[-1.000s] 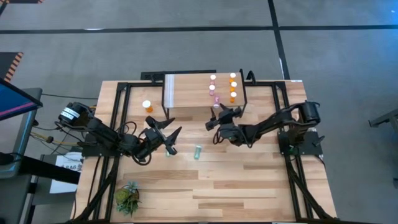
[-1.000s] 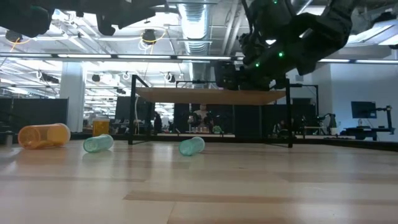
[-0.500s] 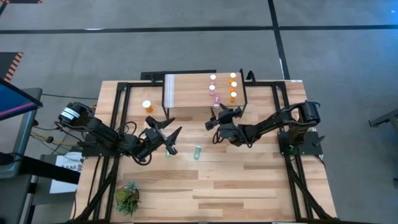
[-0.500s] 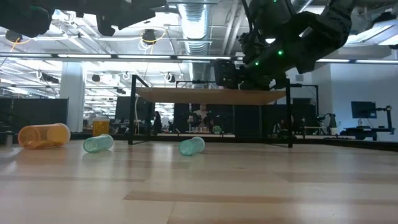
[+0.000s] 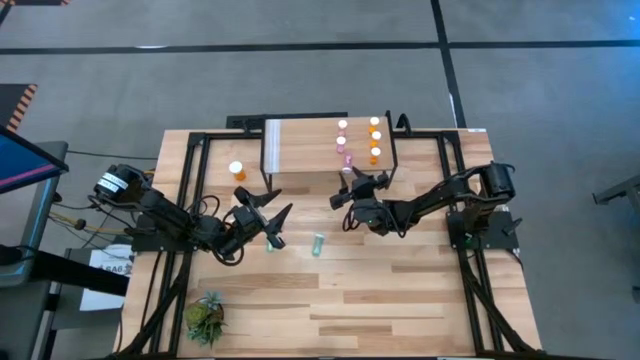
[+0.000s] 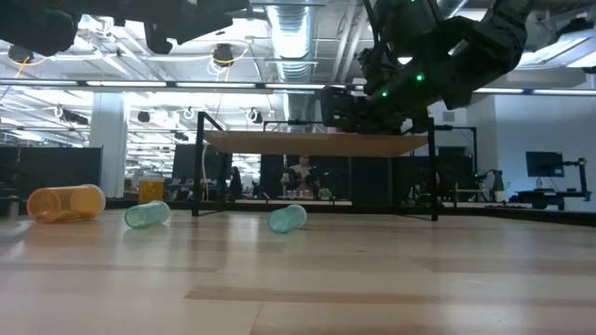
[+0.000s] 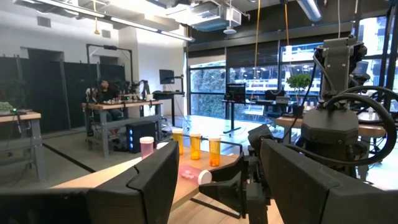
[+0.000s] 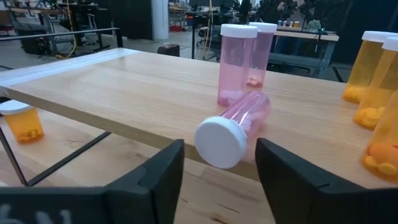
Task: Pick and place medicine bottles onto shelf by color
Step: Put the pink pill bottle on the shelf
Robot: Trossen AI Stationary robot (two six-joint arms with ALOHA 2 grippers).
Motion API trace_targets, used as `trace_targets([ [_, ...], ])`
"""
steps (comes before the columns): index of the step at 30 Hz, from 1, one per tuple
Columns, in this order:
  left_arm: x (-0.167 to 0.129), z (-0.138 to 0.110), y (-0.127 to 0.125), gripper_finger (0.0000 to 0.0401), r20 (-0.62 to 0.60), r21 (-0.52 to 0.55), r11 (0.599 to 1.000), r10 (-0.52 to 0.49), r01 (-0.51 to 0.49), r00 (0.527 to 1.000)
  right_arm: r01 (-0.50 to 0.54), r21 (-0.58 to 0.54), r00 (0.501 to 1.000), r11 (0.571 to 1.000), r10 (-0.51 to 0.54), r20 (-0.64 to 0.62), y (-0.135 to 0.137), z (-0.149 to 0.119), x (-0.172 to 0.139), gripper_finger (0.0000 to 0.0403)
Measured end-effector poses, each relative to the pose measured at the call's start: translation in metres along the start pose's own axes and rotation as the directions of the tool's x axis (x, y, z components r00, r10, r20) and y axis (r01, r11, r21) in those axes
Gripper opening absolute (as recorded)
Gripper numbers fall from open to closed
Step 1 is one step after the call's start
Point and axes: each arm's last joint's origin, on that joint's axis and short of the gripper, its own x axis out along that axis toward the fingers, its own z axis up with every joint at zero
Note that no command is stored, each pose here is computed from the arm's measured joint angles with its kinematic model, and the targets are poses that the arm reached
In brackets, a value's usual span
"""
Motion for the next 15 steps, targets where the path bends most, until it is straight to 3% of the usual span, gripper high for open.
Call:
trace_targets([
  [8,0.0,-0.0001,0.0,0.0217,0.0,0.0,1.0,0.0,0.0,1.0,0.0,-0.006,1.0,1.0,0.0,0.0,0.0,0.0001,-0.0001,0.0147],
  [15,0.0,-0.0001,0.0,0.0217,0.0,0.0,1.0,0.0,0.0,1.0,-0.014,-0.032,1.0,0.999,0.014,0.001,0.0022,-0.0003,-0.0046,0.0109],
])
